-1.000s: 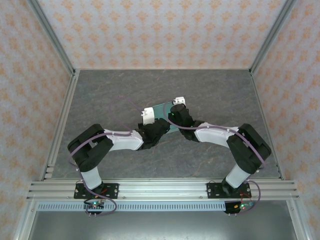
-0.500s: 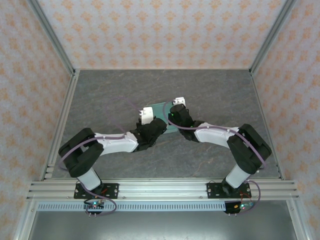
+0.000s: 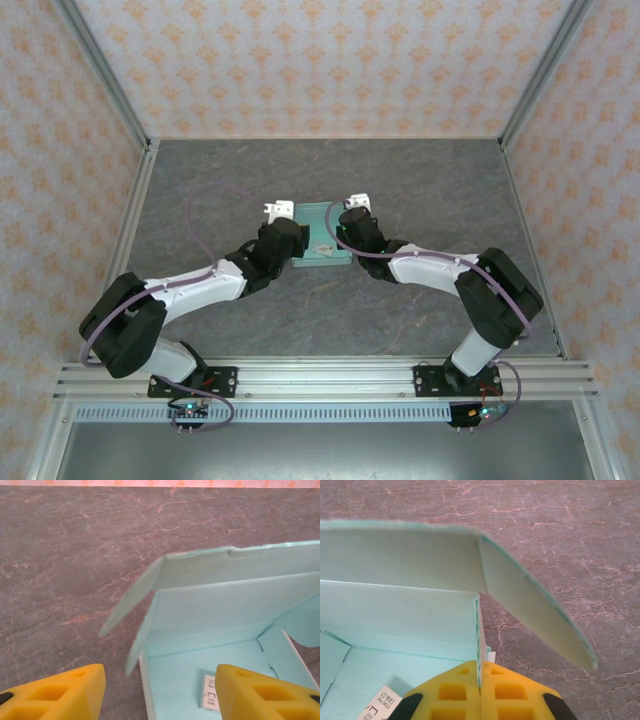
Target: Fold the paper box
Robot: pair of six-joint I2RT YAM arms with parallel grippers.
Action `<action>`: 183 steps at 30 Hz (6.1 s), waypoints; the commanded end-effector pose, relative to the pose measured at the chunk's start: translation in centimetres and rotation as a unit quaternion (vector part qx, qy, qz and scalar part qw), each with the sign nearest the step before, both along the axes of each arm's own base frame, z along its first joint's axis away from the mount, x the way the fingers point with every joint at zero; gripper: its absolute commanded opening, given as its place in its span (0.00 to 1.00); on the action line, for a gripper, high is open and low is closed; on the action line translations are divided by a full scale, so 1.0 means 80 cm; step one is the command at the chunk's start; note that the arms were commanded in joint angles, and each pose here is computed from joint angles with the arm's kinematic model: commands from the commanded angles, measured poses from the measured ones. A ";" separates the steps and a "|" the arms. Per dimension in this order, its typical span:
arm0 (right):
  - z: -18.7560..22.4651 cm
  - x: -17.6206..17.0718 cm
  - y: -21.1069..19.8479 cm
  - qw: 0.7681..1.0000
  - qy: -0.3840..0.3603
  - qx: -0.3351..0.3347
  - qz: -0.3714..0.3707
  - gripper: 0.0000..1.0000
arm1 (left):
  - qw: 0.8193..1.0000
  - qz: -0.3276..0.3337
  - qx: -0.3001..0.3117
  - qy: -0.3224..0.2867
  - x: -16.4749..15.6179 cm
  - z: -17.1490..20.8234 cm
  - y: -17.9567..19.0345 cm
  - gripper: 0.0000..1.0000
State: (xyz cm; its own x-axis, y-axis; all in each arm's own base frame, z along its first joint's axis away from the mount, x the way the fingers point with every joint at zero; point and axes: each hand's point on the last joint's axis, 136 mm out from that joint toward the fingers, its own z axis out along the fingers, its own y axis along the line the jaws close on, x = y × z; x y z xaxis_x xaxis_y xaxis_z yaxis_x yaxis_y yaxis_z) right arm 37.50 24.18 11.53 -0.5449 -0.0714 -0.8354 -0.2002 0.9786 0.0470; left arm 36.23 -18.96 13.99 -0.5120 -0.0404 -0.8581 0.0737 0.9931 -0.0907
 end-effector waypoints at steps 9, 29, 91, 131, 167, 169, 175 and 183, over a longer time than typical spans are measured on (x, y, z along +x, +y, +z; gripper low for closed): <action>0.000 -0.007 0.000 1.000 0.014 -0.009 0.002 0.00 | 0.993 -0.094 0.049 0.060 0.005 -0.018 0.023 0.65; 0.001 -0.006 0.002 1.000 0.016 -0.008 0.005 0.00 | 0.988 -0.138 0.030 0.067 0.041 -0.017 0.017 0.29; -0.013 -0.012 -0.009 0.999 0.016 -0.019 -0.021 0.00 | 0.993 0.119 0.021 -0.001 0.010 -0.044 -0.012 0.00; -0.052 -0.033 -0.024 1.000 0.011 0.009 -0.024 0.00 | 0.985 0.129 0.102 -0.051 -0.017 -0.083 -0.009 0.00; -0.057 -0.041 -0.035 0.999 0.007 0.000 -0.032 0.00 | 0.978 0.132 0.144 -0.075 -0.028 -0.093 -0.004 0.00; -0.060 -0.041 -0.036 0.999 0.009 -0.003 -0.033 0.00 | 0.978 0.131 0.147 -0.076 -0.029 -0.094 -0.004 0.00; -0.065 -0.043 -0.040 0.999 0.007 -0.001 -0.036 0.00 | 0.976 0.130 0.158 -0.081 -0.032 -0.098 -0.005 0.00; -0.066 -0.046 -0.040 0.999 0.008 0.001 -0.032 0.00 | 0.974 0.130 0.167 -0.086 -0.036 -0.099 -0.005 0.00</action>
